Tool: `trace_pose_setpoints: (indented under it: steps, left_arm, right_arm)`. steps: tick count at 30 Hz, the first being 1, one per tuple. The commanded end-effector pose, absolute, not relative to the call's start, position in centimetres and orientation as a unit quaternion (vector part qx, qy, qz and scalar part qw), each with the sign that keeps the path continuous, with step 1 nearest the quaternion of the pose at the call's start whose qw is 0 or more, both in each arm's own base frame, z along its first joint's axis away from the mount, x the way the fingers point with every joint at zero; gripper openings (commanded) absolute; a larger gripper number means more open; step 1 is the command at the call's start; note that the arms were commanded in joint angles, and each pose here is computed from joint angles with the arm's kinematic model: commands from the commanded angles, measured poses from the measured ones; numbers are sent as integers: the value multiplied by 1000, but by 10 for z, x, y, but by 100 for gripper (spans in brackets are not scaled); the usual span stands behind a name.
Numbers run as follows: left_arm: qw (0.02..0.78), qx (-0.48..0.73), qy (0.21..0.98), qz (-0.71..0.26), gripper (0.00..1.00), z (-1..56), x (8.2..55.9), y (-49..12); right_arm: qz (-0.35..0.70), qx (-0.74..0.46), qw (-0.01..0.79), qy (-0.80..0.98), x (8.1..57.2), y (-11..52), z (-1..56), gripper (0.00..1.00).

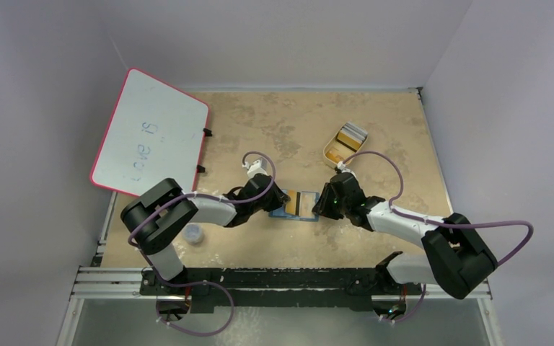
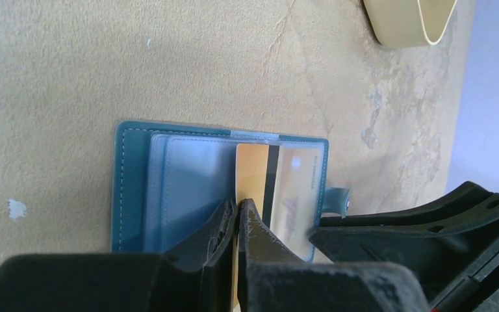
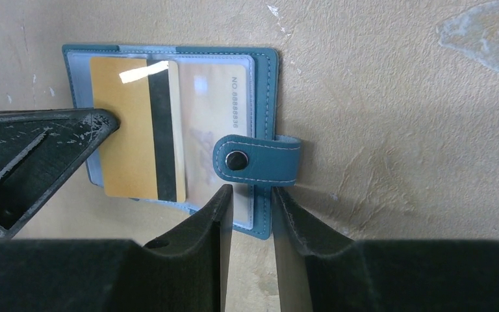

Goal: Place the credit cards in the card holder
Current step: Insert the credit card into the card holder.

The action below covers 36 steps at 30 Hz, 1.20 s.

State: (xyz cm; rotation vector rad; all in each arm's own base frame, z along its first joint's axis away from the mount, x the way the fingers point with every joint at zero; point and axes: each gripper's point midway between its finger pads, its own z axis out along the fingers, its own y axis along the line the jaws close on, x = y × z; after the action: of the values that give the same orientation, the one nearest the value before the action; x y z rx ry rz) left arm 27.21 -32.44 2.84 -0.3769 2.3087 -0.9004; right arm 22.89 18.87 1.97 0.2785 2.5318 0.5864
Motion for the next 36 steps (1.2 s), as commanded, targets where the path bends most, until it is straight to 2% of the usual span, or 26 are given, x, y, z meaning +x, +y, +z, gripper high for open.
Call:
trace_pose_setpoints:
  steps: [1,9,36]
  left_arm:
    - [326,-103,902,-265,0,9,270,-301]
    - [335,-82,907,-241,0,13,274,-297]
    - [322,-95,886,-319,0,6,266,-322]
  right_arm:
    - [222,94,240,940,216,191,13,30]
    - [225,89,242,940,217,193,13,30]
    - [236,97,241,937,221,198,10,30]
